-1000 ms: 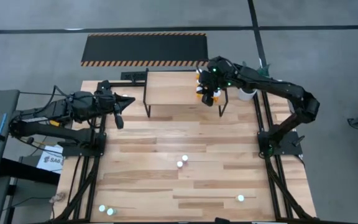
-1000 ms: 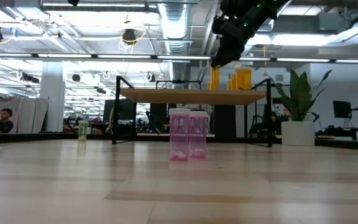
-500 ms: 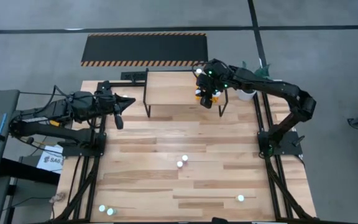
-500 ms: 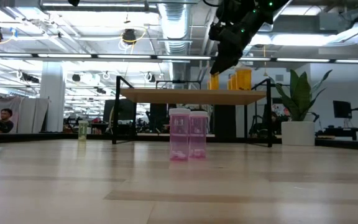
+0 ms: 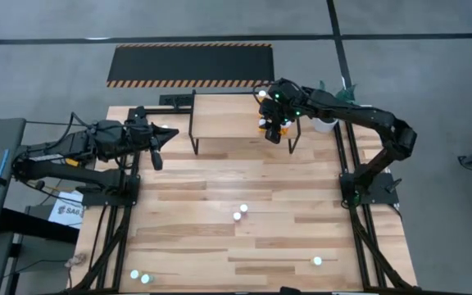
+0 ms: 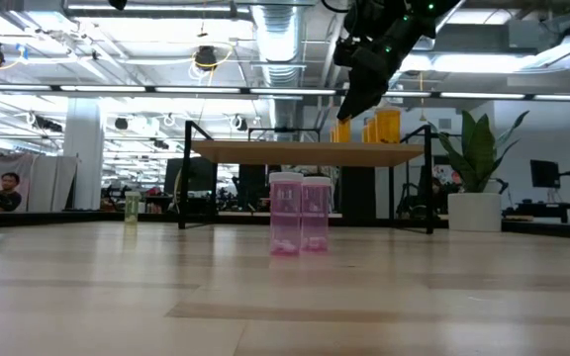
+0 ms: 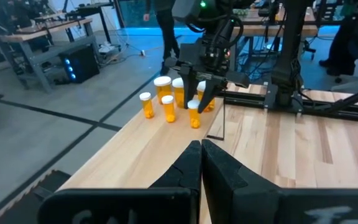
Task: Pick and place medicine bottles onto shelf by color
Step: Put the small orange pill bottle on the shelf aligned with the other small orange pill bottles, then put the right small yellow pill bottle on the shelf
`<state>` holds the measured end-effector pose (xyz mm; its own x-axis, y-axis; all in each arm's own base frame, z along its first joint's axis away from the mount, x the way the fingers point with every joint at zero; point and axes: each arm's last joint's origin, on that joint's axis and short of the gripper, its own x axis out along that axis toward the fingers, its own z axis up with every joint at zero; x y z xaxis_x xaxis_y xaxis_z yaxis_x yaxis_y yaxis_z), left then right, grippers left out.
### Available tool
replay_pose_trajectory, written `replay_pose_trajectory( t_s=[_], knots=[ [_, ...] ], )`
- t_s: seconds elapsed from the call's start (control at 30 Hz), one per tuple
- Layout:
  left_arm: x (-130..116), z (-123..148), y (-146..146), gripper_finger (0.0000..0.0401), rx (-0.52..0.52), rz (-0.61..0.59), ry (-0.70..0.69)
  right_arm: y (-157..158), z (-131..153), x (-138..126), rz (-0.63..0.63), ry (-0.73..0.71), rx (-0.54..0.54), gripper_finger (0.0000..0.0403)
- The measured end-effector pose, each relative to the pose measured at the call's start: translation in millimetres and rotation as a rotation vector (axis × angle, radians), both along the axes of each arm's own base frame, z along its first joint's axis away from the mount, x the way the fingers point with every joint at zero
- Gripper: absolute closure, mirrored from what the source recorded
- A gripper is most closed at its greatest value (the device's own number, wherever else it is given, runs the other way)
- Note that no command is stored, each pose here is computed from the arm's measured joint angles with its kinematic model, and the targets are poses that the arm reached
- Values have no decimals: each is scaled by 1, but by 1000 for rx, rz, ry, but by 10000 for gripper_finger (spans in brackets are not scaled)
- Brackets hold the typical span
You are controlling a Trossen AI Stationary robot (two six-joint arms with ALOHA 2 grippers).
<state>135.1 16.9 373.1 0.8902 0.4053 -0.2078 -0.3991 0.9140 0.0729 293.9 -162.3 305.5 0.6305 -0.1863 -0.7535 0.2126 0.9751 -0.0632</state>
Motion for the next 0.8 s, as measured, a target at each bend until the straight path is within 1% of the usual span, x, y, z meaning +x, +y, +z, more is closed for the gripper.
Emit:
replay_pose_trajectory(
  t_s=[0.43, 0.6, 0.8],
  knots=[
    [0, 0, 0, 401, 0, 0, 0, -1, 3, 0, -17, 2, -8, 140],
    [0, 0, 0, 401, -1, -9, 0, -2, 18, 2, -19, -34, -38, 125],
    [0, 0, 0, 401, 1, -10, 5, -1, 44, 0, -15, -60, -54, 112]
  ],
)
